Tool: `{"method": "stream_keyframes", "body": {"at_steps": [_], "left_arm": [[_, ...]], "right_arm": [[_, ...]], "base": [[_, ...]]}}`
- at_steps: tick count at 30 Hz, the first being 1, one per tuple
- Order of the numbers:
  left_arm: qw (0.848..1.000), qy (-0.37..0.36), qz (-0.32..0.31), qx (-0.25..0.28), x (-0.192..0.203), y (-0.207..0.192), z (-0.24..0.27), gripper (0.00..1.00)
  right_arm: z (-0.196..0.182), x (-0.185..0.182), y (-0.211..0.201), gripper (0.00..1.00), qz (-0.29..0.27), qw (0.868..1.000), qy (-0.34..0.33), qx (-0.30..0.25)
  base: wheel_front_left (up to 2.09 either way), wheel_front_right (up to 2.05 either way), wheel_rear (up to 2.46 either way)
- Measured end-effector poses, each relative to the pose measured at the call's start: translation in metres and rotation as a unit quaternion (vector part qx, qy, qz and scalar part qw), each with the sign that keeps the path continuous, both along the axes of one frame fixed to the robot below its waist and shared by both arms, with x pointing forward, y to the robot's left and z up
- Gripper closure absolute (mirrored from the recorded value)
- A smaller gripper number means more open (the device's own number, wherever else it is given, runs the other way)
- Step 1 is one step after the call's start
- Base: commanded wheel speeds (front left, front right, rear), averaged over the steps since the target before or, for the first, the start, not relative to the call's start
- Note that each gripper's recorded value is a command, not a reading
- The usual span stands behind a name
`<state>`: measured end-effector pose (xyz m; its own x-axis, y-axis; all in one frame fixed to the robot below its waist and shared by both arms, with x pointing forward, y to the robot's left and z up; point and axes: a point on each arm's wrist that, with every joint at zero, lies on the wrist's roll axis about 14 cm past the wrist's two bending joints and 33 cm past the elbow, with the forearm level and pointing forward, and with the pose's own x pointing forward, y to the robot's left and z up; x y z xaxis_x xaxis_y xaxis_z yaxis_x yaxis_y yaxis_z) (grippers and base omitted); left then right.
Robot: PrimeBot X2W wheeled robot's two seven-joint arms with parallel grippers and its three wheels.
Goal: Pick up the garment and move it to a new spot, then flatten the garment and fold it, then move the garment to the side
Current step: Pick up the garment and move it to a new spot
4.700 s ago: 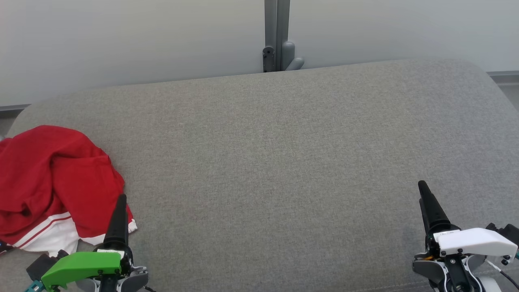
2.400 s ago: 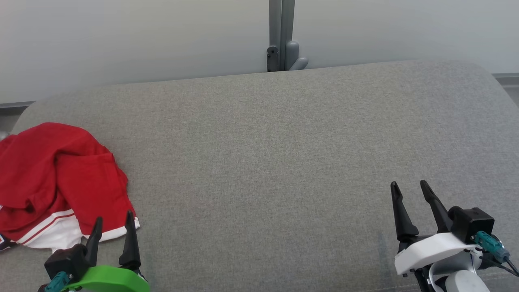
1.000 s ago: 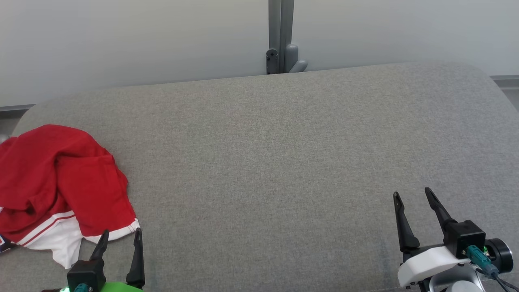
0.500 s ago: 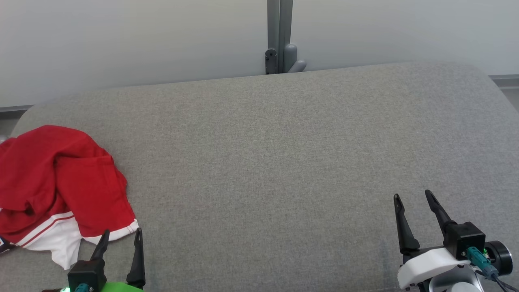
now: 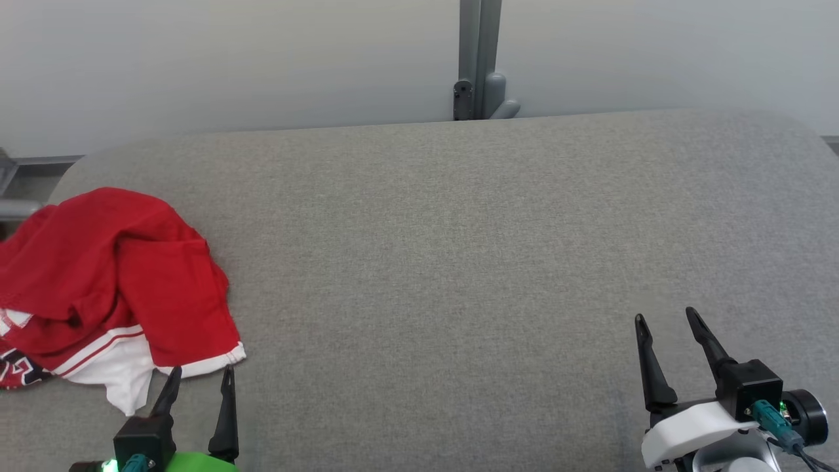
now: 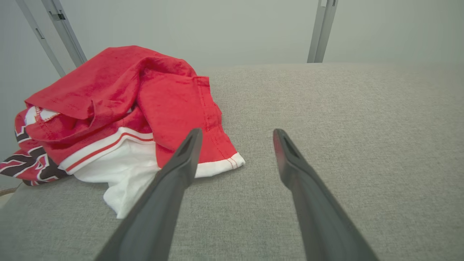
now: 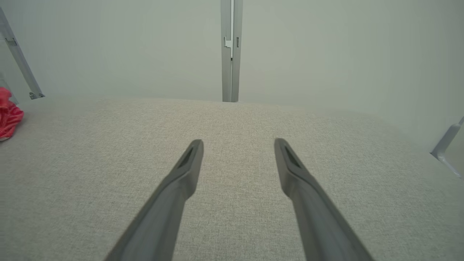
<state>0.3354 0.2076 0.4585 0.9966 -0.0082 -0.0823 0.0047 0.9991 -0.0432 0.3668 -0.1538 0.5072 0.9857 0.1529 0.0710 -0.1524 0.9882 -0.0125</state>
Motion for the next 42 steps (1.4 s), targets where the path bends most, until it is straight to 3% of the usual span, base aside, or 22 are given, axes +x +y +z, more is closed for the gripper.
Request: {"method": "stream_keyframes", "body": {"at_steps": [10, 18, 28, 34, 42], "left_arm": [[0.997, -0.001, 0.077, -0.003, -0.035, 0.043, -0.001, 0.0], [0.988, 0.006, 0.157, -0.005, -0.083, 0.084, -0.007, 0.0], [0.978, 0.0, 0.21, -0.006, -0.11, 0.108, -0.003, 0.0], [0.979, -0.007, 0.206, -0.006, -0.09, 0.11, 0.005, 0.0], [0.983, -0.031, 0.182, -0.018, -0.011, 0.117, 0.028, 0.0]], "right_arm": [[-0.003, 0.013, 0.055, 0.0, 0.081, 0.997, 0.005, -0.002], [0.003, 0.02, 0.121, 0.0, 0.175, 0.985, -0.001, 0.002], [0.001, 0.02, 0.158, 0.0, 0.226, 0.974, 0.002, 0.005], [-0.003, 0.029, 0.154, 0.0, 0.222, 0.975, 0.005, 0.004], [-0.02, 0.063, 0.142, 0.0, 0.21, 0.978, 0.012, -0.005]], "base": [[0.0, 0.0, 0.0], [0.0, 0.0, 0.0], [0.0, 0.0, 0.0], [0.0, 0.0, 0.0], [0.0, 0.0, 0.0]]}}
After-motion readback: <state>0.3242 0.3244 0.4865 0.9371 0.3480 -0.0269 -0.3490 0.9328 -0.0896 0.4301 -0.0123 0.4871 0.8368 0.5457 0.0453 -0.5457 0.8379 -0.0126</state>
